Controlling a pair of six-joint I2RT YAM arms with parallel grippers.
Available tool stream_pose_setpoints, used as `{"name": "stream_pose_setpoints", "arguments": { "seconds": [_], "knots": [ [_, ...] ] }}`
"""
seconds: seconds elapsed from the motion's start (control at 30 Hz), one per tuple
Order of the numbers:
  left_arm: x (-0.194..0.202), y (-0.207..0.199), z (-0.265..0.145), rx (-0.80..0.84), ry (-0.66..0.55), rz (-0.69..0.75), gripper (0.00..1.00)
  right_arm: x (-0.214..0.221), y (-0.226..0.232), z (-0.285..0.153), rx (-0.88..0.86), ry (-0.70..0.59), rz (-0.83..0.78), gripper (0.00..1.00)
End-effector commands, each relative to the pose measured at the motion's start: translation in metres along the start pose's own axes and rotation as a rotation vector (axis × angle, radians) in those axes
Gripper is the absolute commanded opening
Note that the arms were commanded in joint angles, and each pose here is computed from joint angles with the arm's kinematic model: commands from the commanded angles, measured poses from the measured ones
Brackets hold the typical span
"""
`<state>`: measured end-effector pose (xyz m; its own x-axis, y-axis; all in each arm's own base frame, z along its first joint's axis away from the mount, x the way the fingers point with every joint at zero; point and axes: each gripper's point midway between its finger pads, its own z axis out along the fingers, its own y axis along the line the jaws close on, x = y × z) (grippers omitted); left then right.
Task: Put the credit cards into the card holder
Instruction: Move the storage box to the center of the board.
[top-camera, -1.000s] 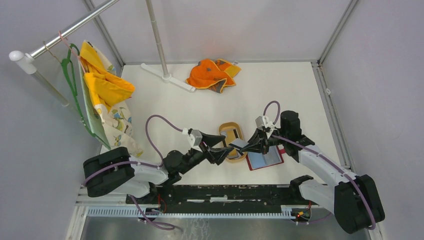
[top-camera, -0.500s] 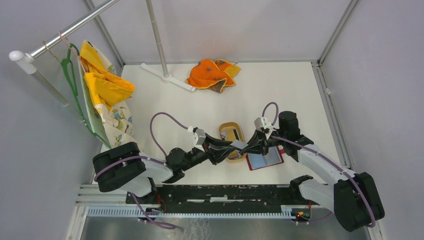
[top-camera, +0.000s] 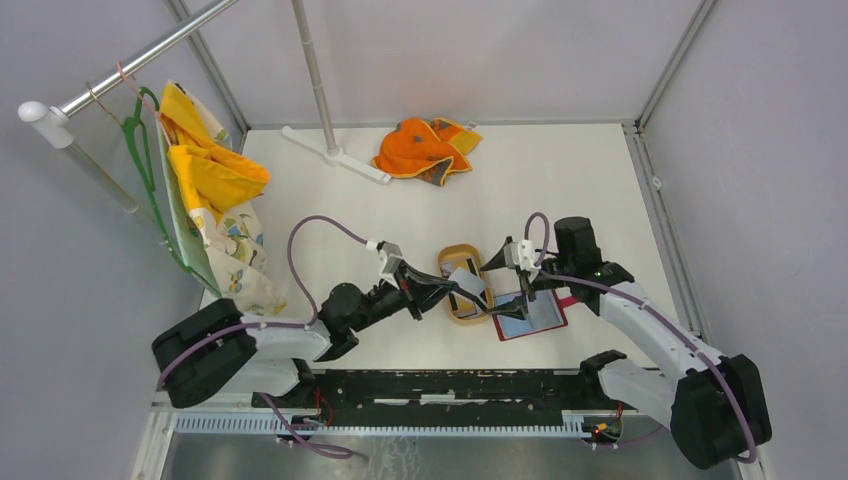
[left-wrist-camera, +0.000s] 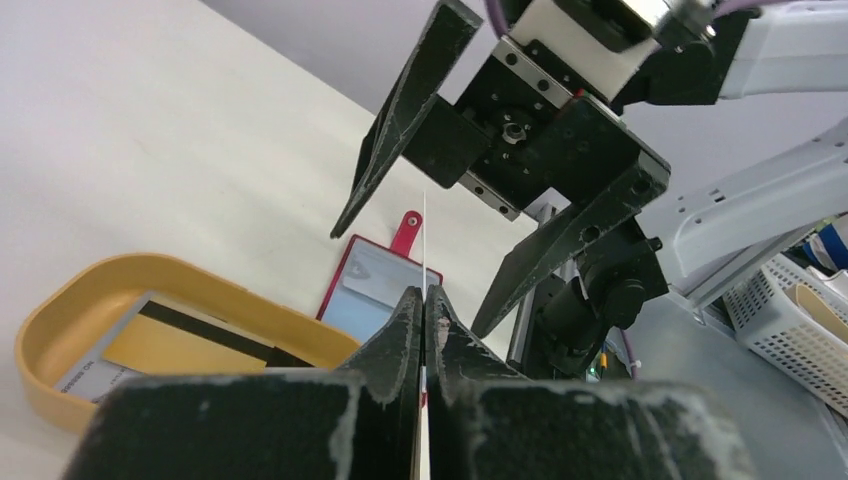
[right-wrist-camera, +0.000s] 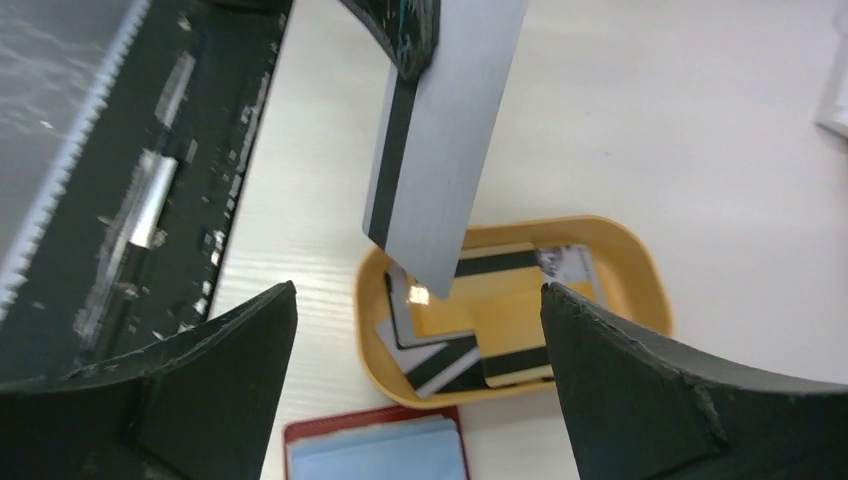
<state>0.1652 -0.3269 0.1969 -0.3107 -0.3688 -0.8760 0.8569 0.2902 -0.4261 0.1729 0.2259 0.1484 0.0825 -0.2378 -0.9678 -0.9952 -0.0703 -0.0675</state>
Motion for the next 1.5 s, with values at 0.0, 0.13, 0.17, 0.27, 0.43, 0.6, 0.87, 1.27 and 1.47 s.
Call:
{"name": "stream_pose_setpoints", "arguments": {
  "seconds": [0.0, 0.13, 0.17, 0.27, 0.43, 0.6, 0.87, 1.27, 1.47],
  "knots": [
    [0.025, 0.007, -0.006, -0.08, 0.243, -0.025, 0.02, 0.008, -0.015, -0.018, 0.095, 0.116, -0.204, 0.98],
    [0.022, 0.012, -0.022, -0.147, 0.314, 0.003, 0.02, 0.007, -0.019, -0.026, 0.136, 0.107, -0.237, 0.98],
    [0.019, 0.011, -0.026, -0.155, 0.311, 0.005, 0.02, 0.009, -0.018, -0.027, 0.132, 0.104, -0.24, 0.98],
    [0.018, 0.008, -0.036, -0.167, 0.323, -0.005, 0.02, 0.018, -0.002, -0.024, 0.055, 0.09, -0.319, 0.98],
    [0.025, 0.005, -0.044, -0.173, 0.365, -0.048, 0.02, 0.045, 0.003, -0.026, 0.028, 0.172, -0.377, 0.98],
    [0.03, 0.004, -0.046, -0.172, 0.392, -0.077, 0.02, 0.069, -0.013, -0.027, 0.095, 0.291, -0.294, 0.86],
    [0.042, 0.006, -0.053, -0.176, 0.422, -0.095, 0.02, 0.087, -0.025, -0.023, 0.143, 0.387, -0.222, 0.55],
    [0.037, -0.003, -0.056, -0.133, 0.405, -0.081, 0.02, 0.104, -0.011, 0.002, 0.099, 0.387, -0.05, 0.46],
    [0.035, -0.005, -0.06, -0.122, 0.376, -0.09, 0.02, 0.071, -0.027, 0.035, 0.201, 0.256, 0.051, 0.41]
  ]
}}
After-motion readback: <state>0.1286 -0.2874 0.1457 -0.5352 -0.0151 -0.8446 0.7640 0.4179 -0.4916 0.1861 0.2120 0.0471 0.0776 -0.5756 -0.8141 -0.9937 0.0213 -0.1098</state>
